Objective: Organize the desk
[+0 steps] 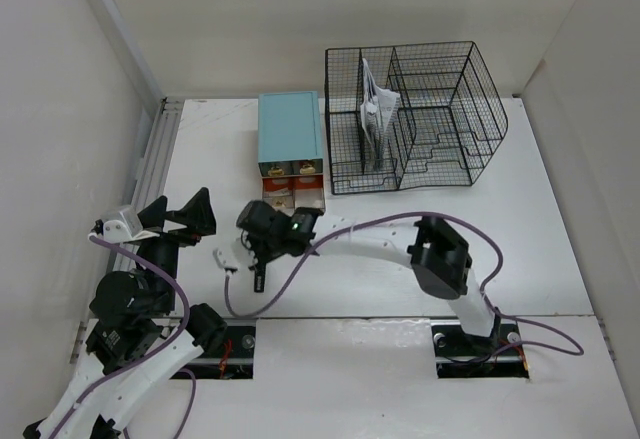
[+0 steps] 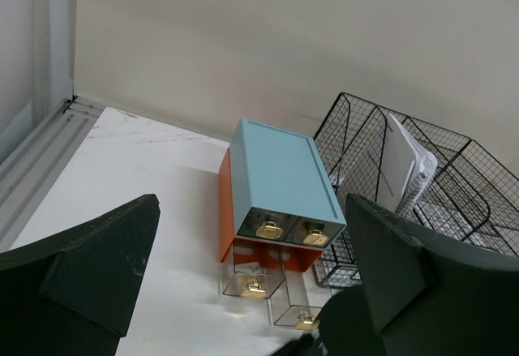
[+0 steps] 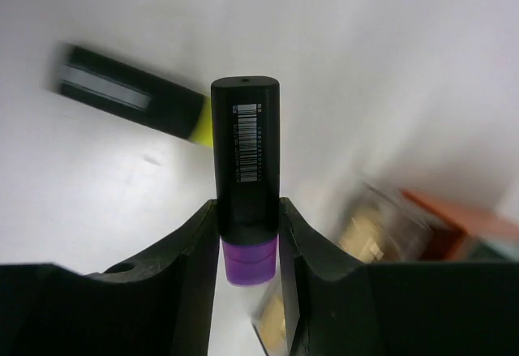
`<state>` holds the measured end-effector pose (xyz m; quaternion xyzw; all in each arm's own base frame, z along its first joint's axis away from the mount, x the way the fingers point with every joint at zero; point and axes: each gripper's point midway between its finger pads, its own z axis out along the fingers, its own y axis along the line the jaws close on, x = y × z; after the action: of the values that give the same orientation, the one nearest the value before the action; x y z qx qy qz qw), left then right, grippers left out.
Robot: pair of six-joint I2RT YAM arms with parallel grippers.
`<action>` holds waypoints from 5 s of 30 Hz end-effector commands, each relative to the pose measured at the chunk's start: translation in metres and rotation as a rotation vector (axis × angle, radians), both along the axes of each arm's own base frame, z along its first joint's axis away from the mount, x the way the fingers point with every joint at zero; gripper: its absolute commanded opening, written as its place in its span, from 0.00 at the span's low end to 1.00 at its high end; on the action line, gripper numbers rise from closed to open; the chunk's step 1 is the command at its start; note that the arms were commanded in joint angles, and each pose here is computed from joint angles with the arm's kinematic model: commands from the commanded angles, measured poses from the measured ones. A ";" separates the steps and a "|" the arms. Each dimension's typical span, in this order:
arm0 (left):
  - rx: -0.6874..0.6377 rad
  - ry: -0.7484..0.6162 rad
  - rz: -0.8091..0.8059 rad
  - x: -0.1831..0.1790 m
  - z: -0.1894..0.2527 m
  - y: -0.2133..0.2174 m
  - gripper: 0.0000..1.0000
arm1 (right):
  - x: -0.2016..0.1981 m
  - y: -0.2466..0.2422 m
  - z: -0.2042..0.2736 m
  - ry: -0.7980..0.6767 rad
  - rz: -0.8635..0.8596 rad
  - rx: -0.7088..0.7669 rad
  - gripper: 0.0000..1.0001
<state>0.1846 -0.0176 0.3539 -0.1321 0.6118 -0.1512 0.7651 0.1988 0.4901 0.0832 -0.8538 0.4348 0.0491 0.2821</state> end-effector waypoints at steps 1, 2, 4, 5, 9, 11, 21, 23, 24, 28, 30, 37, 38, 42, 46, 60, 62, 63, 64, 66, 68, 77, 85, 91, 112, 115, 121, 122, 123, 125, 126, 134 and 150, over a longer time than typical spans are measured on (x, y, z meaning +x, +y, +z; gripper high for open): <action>-0.026 -0.029 -0.010 -0.001 0.008 -0.001 1.00 | 0.053 -0.002 0.072 -0.105 -0.238 0.212 0.02; -0.026 -0.029 -0.010 -0.001 0.008 -0.001 1.00 | 0.060 -0.007 0.079 -0.119 -0.259 0.222 0.02; -0.020 -0.023 -0.010 0.001 0.004 -0.002 1.00 | 0.082 -0.019 0.087 -0.143 -0.324 0.241 0.02; -0.022 -0.020 0.000 0.001 0.004 -0.001 1.00 | 0.092 -0.026 0.087 -0.155 -0.361 0.239 0.02; -0.016 -0.014 0.000 0.002 0.003 -0.002 1.00 | 0.135 -0.054 0.094 -0.198 -0.493 0.233 0.02; -0.016 -0.014 0.000 0.002 0.003 -0.002 1.00 | 0.150 -0.066 0.093 -0.198 -0.536 0.234 0.02; -0.010 -0.007 0.001 0.004 0.001 -0.004 1.00 | 0.183 -0.093 0.059 -0.141 -0.637 0.153 0.02; -0.012 -0.005 0.009 0.004 0.001 -0.002 1.00 | 0.186 -0.095 0.055 -0.128 -0.638 0.146 0.03; -0.012 -0.005 0.009 0.004 0.001 -0.002 1.00 | 0.185 -0.094 0.055 -0.121 -0.633 0.148 0.05; -0.012 -0.005 0.009 0.004 0.001 -0.002 1.00 | 0.187 -0.099 0.043 -0.110 -0.641 0.112 0.13; -0.012 -0.005 0.009 0.004 0.001 -0.002 1.00 | 0.186 -0.100 0.036 -0.098 -0.649 0.097 0.37; -0.012 -0.005 0.009 0.004 0.001 -0.002 1.00 | 0.185 -0.096 0.041 -0.090 -0.638 0.120 0.47; -0.012 -0.005 0.009 0.004 0.001 -0.002 1.00 | 0.185 -0.096 0.041 -0.090 -0.638 0.120 0.45; -0.014 -0.003 0.018 0.004 0.001 0.000 1.00 | 0.189 -0.098 0.040 -0.086 -0.654 0.123 0.39; -0.014 -0.003 0.018 0.004 0.001 0.000 1.00 | 0.190 -0.097 0.037 -0.075 -0.671 0.129 0.39; -0.016 -0.001 0.027 0.004 0.000 0.001 1.00 | 0.195 -0.109 0.025 0.073 -0.738 0.148 0.26; -0.016 -0.001 0.027 0.004 0.000 0.001 1.00 | 0.189 -0.107 0.023 0.111 -0.726 0.147 0.24; -0.016 -0.001 0.027 0.004 0.000 0.001 1.00 | 0.183 -0.109 0.019 0.137 -0.729 0.130 0.24; -0.016 -0.001 0.027 0.004 0.000 0.001 1.00 | 0.180 -0.109 0.018 0.150 -0.723 0.125 0.24; -0.016 -0.001 0.027 0.004 0.000 0.001 1.00 | 0.173 -0.107 0.016 0.187 -0.715 0.121 0.23; -0.016 -0.001 0.027 0.004 0.000 0.001 1.00 | 0.169 -0.107 0.014 0.210 -0.717 0.116 0.22; -0.024 -0.006 0.036 0.003 0.001 0.004 1.00 | 0.149 -0.114 -0.002 0.290 -0.711 0.071 0.22; -0.024 -0.006 0.036 0.003 0.001 0.004 1.00 | 0.144 -0.119 -0.005 0.299 -0.720 0.063 0.22; -0.032 -0.011 0.044 0.001 0.002 0.007 1.00 | 0.143 -0.115 0.001 0.287 -0.720 0.083 0.22; -0.075 -0.034 0.089 -0.006 0.002 0.022 1.00 | 0.041 -0.071 0.088 0.382 0.098 0.295 0.61; -0.100 -0.074 0.113 -0.011 0.004 0.031 1.00 | 0.005 -0.058 0.062 0.375 0.324 0.238 0.76; -0.092 -0.085 0.096 -0.012 0.007 0.028 1.00 | -0.007 -0.021 0.027 0.326 0.432 0.165 0.76; -0.092 -0.085 0.096 -0.012 0.007 0.028 1.00 | -0.007 -0.016 0.024 0.318 0.436 0.158 0.74; -0.092 -0.085 0.096 -0.012 0.007 0.028 1.00 | -0.006 -0.015 0.021 0.324 0.435 0.151 0.73; -0.090 -0.088 0.088 -0.012 0.008 0.027 1.00 | -0.002 -0.007 0.012 0.291 0.460 0.128 0.70; -0.090 -0.088 0.088 -0.012 0.008 0.027 1.00 | -0.007 -0.005 0.008 0.283 0.475 0.110 0.69; -0.088 -0.090 0.079 -0.012 0.008 0.025 1.00 | -0.014 0.013 -0.021 0.211 0.522 0.026 0.66; -0.108 -0.111 0.079 -0.017 0.011 0.030 1.00 | -0.040 0.002 -0.061 0.248 0.655 -0.188 0.65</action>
<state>0.1735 0.0074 0.3529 -0.1812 0.5776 -0.1472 0.7822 0.1735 0.5050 0.0330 -0.9458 0.1946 0.2004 0.1655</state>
